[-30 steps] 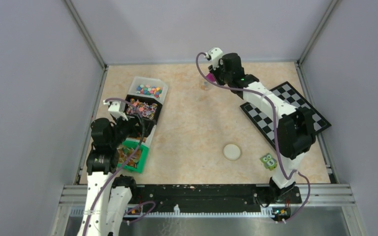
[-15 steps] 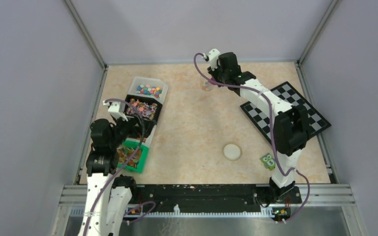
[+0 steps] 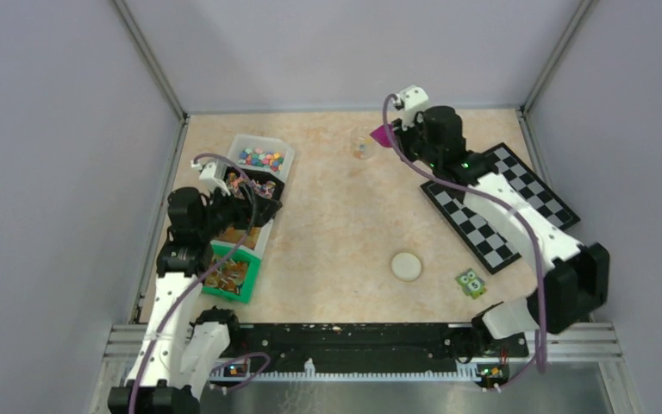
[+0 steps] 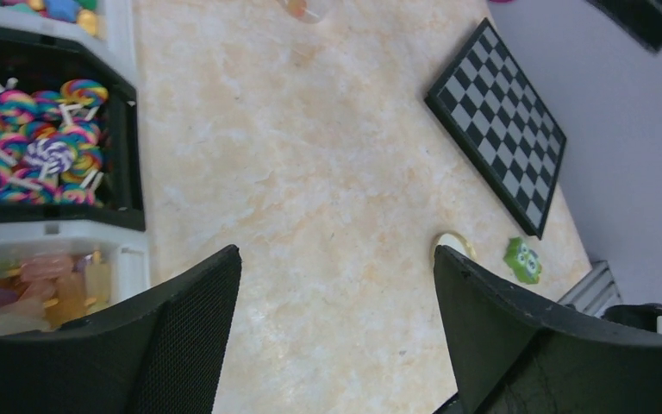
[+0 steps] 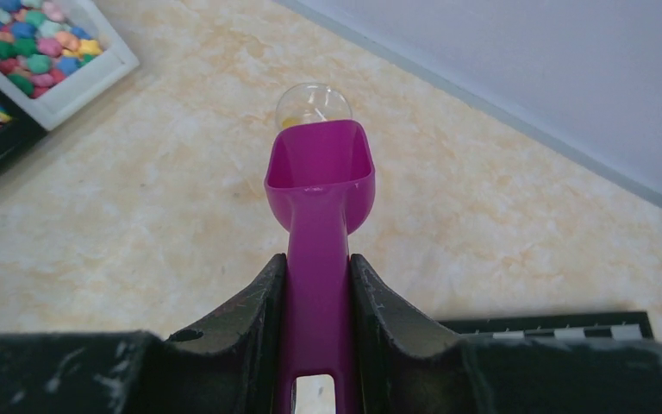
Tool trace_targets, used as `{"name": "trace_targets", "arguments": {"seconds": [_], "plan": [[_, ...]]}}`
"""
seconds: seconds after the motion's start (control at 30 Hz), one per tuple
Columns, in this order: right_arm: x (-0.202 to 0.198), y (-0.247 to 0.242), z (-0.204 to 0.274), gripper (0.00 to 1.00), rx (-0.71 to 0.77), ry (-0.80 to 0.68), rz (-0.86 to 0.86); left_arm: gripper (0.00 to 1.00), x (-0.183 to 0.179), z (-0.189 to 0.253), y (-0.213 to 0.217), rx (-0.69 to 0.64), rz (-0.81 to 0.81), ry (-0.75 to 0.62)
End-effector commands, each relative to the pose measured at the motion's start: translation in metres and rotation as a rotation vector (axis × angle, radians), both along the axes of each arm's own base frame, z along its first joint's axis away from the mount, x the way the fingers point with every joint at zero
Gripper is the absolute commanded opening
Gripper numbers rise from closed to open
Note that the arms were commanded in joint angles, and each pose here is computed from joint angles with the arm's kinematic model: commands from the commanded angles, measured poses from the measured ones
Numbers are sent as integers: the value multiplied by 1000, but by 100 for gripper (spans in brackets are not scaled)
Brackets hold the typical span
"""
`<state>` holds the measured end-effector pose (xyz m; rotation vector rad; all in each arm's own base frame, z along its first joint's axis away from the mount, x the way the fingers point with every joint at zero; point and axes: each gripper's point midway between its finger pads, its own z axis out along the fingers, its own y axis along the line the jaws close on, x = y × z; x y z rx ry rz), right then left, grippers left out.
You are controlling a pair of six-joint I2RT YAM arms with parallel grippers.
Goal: Pack the candies
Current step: Place the fake candies in the packing bottle, then move the packing bottle to the center of the board.
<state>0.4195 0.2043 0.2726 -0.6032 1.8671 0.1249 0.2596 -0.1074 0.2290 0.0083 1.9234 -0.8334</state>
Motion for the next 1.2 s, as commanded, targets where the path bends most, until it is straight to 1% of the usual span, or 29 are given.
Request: {"name": "trace_targets", "arguments": {"seconds": [0.0,0.1,0.17,0.3,0.43,0.53,0.7,0.83,0.93,1.07,1.17], "plan": [[-57,-5,33,0,260,-56,-9,86,21,58,-25,-72,-57,-108],[-97,-16,41,0,342,-110,32,84,38,61,-48,-54,-64,-87],[-122,-27,51,0,388,-183,62,83,51,59,-65,-49,-51,-71],[-171,-50,73,0,521,-342,101,79,82,56,-101,-90,-30,-62],[-206,-67,85,0,631,-420,118,76,126,37,-132,-86,20,-22],[-227,-79,97,0,670,-457,124,74,161,22,-150,-76,47,-13],[-247,-92,109,0,666,-478,127,69,223,-9,-171,-64,125,33],[-257,-99,118,0,648,-505,135,64,262,-30,-187,-59,155,67],[-266,-104,125,0,639,-531,140,62,292,-47,-187,-24,227,80],[-274,-116,134,0,617,-535,110,61,312,-67,-189,-10,255,80],[-284,-125,145,0,614,-568,99,61,325,-79,-191,11,260,90]]}}
